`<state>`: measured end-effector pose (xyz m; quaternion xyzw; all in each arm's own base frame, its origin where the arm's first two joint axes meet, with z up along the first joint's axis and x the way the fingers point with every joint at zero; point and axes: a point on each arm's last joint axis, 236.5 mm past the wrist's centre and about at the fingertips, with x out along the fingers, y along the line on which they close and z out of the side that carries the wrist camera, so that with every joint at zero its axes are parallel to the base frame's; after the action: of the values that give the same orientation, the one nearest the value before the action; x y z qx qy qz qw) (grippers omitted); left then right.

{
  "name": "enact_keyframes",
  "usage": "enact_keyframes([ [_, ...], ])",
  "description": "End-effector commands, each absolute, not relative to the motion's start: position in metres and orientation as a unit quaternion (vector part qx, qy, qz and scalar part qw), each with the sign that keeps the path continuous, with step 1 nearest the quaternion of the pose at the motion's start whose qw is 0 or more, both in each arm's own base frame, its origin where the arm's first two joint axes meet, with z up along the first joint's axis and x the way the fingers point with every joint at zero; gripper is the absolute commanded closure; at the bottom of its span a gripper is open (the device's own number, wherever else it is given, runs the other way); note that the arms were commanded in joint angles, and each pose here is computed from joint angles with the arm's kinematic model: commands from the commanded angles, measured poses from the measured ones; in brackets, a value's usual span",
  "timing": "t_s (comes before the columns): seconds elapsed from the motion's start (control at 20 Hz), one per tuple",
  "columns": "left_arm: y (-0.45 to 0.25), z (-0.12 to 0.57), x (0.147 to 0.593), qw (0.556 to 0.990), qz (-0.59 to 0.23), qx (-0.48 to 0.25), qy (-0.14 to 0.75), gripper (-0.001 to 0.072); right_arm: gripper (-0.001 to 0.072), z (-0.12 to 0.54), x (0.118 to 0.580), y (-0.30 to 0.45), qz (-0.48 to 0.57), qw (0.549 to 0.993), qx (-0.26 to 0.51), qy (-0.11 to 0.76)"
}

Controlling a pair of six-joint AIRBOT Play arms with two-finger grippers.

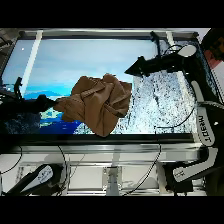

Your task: Fold the clothes and pants, and hang the long-sleeved shirts on hangers.

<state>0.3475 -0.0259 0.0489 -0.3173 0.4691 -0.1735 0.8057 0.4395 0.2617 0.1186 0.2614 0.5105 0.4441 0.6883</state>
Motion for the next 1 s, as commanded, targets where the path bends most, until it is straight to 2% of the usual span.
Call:
enact_keyframes([
  [0.0,-0.02,0.067,0.35,0.823,-0.167,-0.296,0.455,0.0693,0.0697,0.078,0.436,0.309,0.438,0.67,0.263,0.539],
  [0.05,-0.017,0.062,0.347,0.82,-0.155,-0.296,0.465,0.0693,0.0671,0.064,0.443,0.323,0.427,0.681,0.258,0.536],
  [0.1,-0.014,0.057,0.345,0.819,-0.148,-0.289,0.473,0.0693,0.0487,0.049,0.45,0.334,0.409,0.696,0.253,0.534],
  [0.15,-0.011,0.053,0.342,0.819,-0.143,-0.279,0.481,0.0693,0.0233,0.036,0.457,0.342,0.381,0.707,0.259,0.537],
  [0.2,-0.008,0.05,0.34,0.818,-0.14,-0.272,0.486,0.0693,0.0211,0.025,0.466,0.347,0.351,0.719,0.268,0.537],
  [0.35,-0.008,0.048,0.337,0.817,-0.139,-0.267,0.492,0.0693,0.0211,0.001,0.488,0.356,0.282,0.75,0.286,0.525],
  [0.5,-0.007,0.048,0.337,0.817,-0.139,-0.267,0.492,0.0692,0.0211,-0.018,0.489,0.352,0.234,0.738,0.315,0.549],
  [0.65,-0.007,0.048,0.337,0.817,-0.139,-0.267,0.492,0.0692,0.0211,-0.031,0.493,0.337,0.208,0.752,0.29,0.554],
  [0.95,-0.007,0.048,0.337,0.817,-0.139,-0.267,0.492,0.0692,0.0211,-0.032,0.493,0.339,0.196,0.748,0.304,0.556],
])
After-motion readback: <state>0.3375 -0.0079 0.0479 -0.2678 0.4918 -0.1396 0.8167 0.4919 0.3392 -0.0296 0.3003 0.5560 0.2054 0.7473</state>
